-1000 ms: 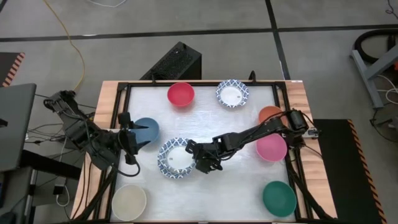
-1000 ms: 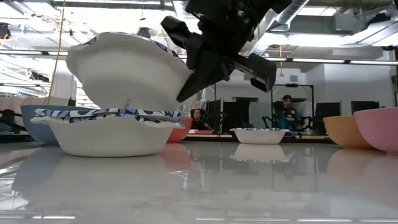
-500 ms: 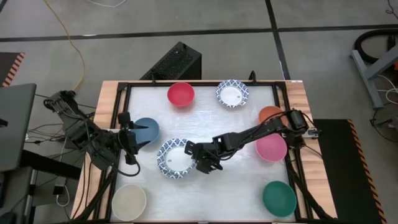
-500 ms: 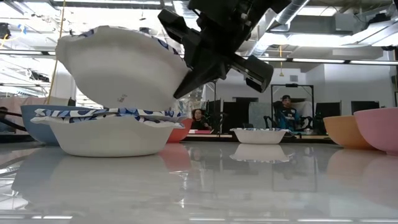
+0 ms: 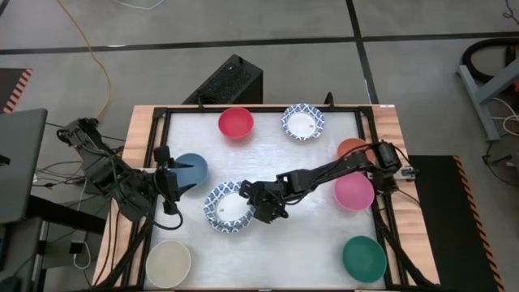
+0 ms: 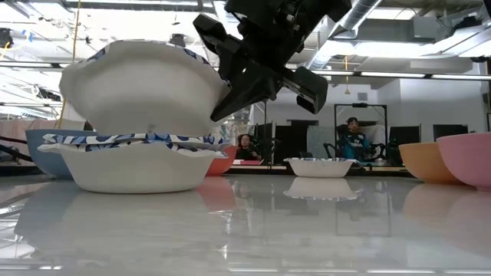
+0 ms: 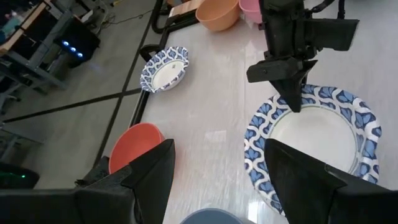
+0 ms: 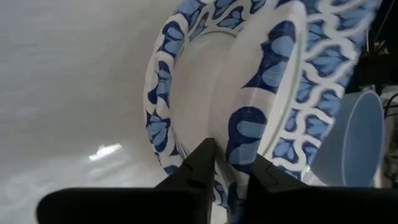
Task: Nest bowls inside each other
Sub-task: Stack the top left white and blue bowl on top of the bottom left white and blue bowl, then stack the white and blue bowl on top of the white and blue bowl, then stack the blue bowl on top of the white and blue bowl
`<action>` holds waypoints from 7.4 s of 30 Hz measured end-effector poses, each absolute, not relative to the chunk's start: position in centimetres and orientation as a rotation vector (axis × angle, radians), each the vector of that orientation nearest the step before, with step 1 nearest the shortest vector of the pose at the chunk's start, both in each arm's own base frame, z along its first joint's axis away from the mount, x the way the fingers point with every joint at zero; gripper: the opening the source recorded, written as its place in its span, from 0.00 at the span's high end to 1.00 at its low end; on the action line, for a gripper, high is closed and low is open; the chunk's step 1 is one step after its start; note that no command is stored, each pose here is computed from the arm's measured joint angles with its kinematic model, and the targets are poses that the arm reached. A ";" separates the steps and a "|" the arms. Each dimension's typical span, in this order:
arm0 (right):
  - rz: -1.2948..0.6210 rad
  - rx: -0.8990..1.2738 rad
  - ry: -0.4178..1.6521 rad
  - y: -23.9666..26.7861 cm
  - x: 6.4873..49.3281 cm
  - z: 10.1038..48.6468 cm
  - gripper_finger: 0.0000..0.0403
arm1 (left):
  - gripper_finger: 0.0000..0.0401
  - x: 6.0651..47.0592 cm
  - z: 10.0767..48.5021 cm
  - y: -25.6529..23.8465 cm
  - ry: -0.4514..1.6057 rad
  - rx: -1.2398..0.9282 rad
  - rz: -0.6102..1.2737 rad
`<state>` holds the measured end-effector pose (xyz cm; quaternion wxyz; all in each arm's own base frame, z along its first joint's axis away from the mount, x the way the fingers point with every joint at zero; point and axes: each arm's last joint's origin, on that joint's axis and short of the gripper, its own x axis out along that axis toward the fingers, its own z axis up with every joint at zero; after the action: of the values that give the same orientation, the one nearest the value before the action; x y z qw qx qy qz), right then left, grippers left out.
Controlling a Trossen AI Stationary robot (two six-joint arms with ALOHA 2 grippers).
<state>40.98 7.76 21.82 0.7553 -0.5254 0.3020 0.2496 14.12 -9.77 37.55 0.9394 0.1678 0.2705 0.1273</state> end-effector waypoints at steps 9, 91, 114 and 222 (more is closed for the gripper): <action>0.536 -1.133 0.660 7.6 41.0 21.8 0.70 | 0.41 14.1 37.5 -9.8 0.551 0.331 0.263; -0.678 -0.311 1.421 -14.0 33.6 17.1 0.62 | 0.41 14.1 37.6 -9.7 0.510 0.176 0.335; -0.596 -0.593 1.090 -3.4 35.7 23.3 0.99 | 0.41 14.1 37.6 -9.7 0.511 0.182 0.337; 0.388 -0.751 0.391 10.1 39.0 25.7 0.38 | 0.41 16.9 32.9 -10.2 0.856 0.101 0.533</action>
<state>39.00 10.11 25.71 0.8934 -0.3622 0.1885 0.1872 16.94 -10.22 32.93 0.8744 0.0485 0.4098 0.2553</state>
